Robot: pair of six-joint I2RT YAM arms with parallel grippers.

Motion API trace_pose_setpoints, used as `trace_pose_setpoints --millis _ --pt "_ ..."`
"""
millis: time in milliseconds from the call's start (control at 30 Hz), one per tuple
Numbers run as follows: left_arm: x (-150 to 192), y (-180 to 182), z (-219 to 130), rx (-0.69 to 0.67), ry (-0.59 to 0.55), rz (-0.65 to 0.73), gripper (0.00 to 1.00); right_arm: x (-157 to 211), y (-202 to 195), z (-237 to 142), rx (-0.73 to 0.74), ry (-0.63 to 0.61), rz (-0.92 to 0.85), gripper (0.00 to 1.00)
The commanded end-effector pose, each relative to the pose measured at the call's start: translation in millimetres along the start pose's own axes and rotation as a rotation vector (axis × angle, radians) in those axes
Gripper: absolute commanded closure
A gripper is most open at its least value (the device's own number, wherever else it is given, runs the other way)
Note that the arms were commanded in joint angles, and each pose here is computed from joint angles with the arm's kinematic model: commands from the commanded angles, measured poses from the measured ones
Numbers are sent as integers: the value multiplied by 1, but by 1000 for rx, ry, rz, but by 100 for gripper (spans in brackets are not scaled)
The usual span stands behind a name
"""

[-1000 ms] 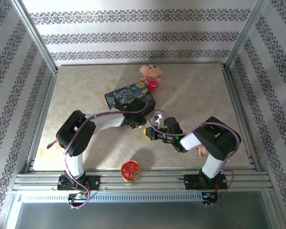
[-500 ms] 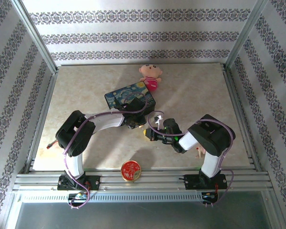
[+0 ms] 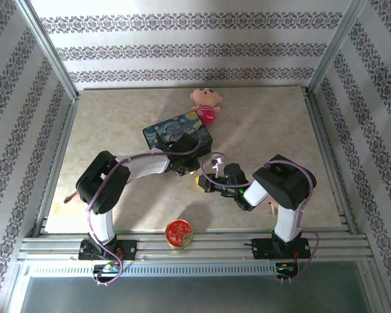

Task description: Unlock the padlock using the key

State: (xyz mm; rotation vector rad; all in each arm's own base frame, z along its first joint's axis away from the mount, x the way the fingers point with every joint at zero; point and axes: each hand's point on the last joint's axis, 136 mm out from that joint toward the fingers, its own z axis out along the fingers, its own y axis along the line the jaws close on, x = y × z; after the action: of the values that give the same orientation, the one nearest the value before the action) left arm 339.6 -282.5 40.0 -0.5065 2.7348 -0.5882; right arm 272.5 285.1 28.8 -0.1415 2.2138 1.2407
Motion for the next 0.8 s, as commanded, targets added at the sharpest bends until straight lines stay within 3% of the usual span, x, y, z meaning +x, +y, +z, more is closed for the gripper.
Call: trace_pose_setpoints --millis 0,767 --pt "-12 -12 -8 70 -23 -34 71 -3 -3 -1 14 -43 -5 100" --pt "-8 -12 -5 79 -6 -38 72 -9 3 3 -6 -72 -17 100"
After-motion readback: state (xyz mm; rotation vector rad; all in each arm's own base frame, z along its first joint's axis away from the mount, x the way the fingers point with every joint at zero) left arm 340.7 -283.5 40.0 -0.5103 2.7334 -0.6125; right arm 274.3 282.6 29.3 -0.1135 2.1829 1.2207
